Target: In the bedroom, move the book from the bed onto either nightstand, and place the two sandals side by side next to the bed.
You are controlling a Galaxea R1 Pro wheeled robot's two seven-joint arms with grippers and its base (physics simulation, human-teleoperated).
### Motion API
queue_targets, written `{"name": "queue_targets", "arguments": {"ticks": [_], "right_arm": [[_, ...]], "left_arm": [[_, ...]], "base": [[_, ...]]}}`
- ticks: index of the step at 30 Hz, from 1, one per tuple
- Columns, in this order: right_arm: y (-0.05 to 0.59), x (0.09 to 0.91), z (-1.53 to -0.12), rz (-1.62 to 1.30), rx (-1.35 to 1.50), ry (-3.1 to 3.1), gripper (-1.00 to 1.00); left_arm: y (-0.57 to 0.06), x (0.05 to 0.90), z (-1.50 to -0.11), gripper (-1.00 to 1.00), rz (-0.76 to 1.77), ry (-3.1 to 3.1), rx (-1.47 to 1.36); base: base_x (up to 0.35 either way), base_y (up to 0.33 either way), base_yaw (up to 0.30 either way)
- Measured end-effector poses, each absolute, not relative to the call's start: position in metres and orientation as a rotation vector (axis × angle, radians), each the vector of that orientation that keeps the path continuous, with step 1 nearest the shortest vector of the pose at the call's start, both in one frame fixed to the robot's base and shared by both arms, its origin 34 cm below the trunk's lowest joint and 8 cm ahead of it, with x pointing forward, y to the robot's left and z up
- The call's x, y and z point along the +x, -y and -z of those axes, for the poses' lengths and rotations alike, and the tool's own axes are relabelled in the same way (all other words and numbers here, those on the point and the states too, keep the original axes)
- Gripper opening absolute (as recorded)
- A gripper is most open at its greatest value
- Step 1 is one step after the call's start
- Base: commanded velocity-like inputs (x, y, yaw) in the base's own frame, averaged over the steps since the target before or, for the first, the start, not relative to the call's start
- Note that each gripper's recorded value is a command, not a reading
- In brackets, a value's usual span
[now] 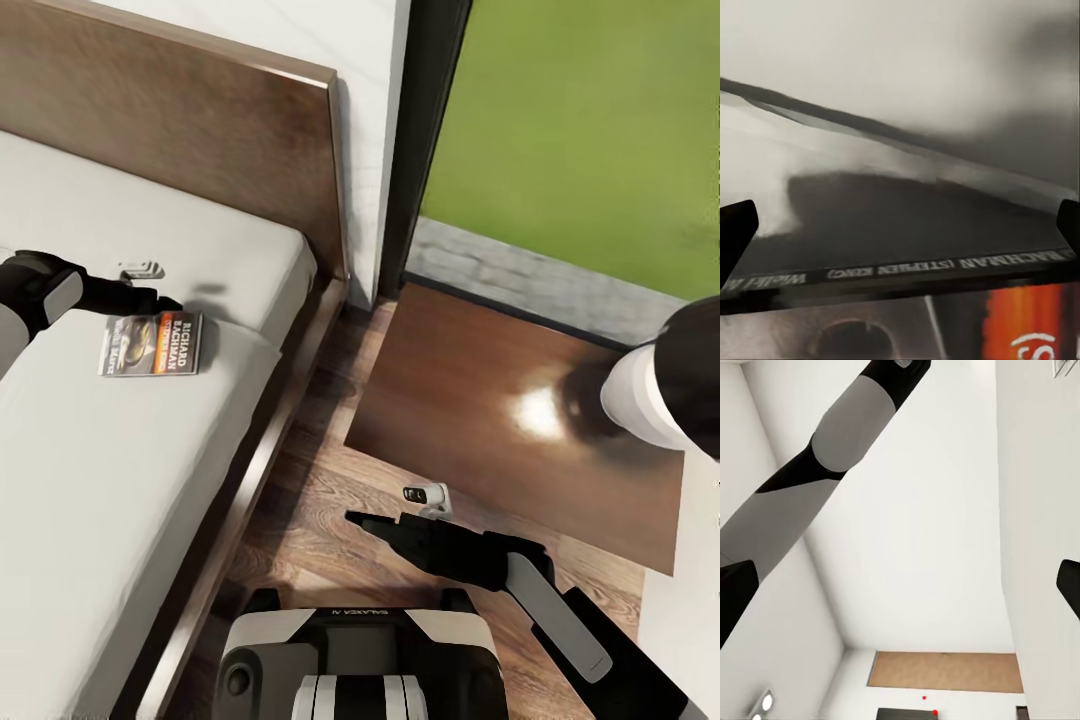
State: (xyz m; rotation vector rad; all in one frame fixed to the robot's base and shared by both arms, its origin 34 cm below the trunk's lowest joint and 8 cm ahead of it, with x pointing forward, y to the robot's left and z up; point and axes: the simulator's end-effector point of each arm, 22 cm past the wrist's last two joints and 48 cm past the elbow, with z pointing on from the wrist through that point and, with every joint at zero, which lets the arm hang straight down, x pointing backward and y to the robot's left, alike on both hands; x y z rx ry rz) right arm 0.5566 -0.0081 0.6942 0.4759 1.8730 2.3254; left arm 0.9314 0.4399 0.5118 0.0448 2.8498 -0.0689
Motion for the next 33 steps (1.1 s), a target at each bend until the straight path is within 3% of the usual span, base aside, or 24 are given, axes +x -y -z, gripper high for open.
{"name": "queue_targets", "arguments": {"ticks": [33], "right_arm": [[0.0083,0.5567,-0.6937,-2.322,0.476,-1.876,1.00]], "left_arm": [[-0.4431,0.9293,-0.5123,1.00,0.083,-2.851,0.006]], "base": [[-0.039,-0.011,0.000]]}}
